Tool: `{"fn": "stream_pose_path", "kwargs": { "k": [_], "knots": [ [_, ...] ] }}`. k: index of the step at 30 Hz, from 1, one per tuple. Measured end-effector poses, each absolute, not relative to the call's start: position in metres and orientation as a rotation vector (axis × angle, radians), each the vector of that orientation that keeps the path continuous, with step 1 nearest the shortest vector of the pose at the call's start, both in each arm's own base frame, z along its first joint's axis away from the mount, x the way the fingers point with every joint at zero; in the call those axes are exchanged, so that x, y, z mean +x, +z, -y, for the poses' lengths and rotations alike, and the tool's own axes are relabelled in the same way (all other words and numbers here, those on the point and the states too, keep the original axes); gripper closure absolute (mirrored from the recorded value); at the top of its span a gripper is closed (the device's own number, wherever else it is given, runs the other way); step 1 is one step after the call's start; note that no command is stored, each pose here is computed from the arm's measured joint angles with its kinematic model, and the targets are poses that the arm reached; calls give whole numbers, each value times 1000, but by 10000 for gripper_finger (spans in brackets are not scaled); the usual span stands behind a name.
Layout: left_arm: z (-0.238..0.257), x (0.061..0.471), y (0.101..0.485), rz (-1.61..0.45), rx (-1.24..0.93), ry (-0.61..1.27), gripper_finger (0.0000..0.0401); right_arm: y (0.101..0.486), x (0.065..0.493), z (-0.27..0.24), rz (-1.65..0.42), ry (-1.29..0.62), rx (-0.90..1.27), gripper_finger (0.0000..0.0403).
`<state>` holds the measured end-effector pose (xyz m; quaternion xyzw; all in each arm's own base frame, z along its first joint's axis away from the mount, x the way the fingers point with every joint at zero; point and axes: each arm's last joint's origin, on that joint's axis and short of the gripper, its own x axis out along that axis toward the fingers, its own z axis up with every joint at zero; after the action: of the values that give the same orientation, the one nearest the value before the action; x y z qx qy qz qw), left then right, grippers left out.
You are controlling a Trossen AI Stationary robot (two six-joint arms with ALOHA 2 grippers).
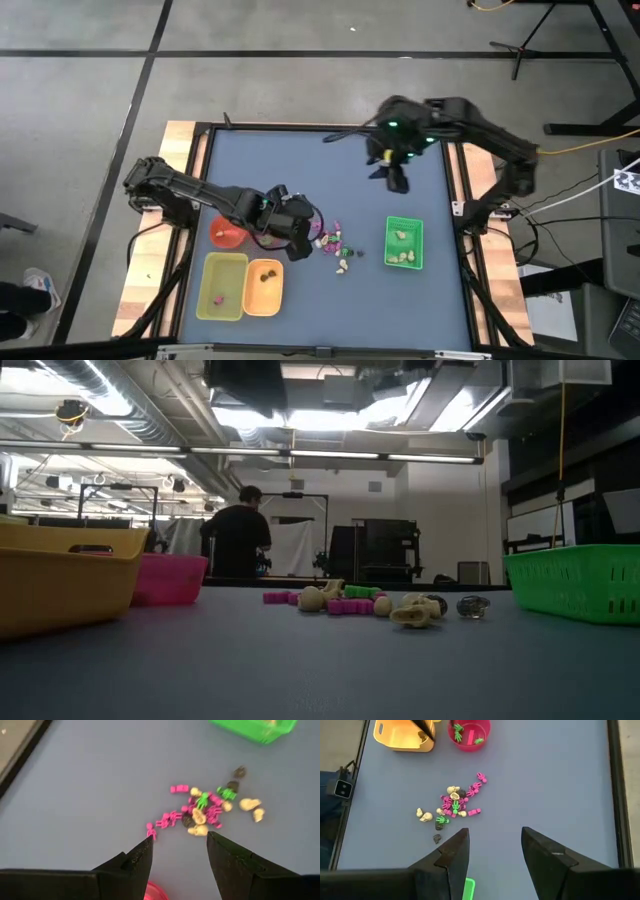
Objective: Sort Halloween decoration
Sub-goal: Put the pink skeleton toy into the light yellow bin
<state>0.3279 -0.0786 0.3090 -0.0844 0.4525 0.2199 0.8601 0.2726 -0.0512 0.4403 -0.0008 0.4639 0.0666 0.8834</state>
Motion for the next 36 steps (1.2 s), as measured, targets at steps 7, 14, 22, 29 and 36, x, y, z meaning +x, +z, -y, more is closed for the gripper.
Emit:
{"fn": "stream_pose_path", "kwargs": {
  "k": [7,14,22,29,36],
  "knots": [
    [51,331,273,-1021,-231,499,231,414,225,42,-795,56,41,226],
    [24,331,234,-1046,-316,478,231,349,202,37,-636,10,110,226],
    [5,328,196,-991,-410,450,231,269,202,36,-646,-14,216,226],
    [-2,324,178,-946,-387,433,231,230,204,37,-629,-23,269,226],
    [4,319,161,-904,-301,358,231,226,204,37,-606,-28,283,226]
  ]
}}
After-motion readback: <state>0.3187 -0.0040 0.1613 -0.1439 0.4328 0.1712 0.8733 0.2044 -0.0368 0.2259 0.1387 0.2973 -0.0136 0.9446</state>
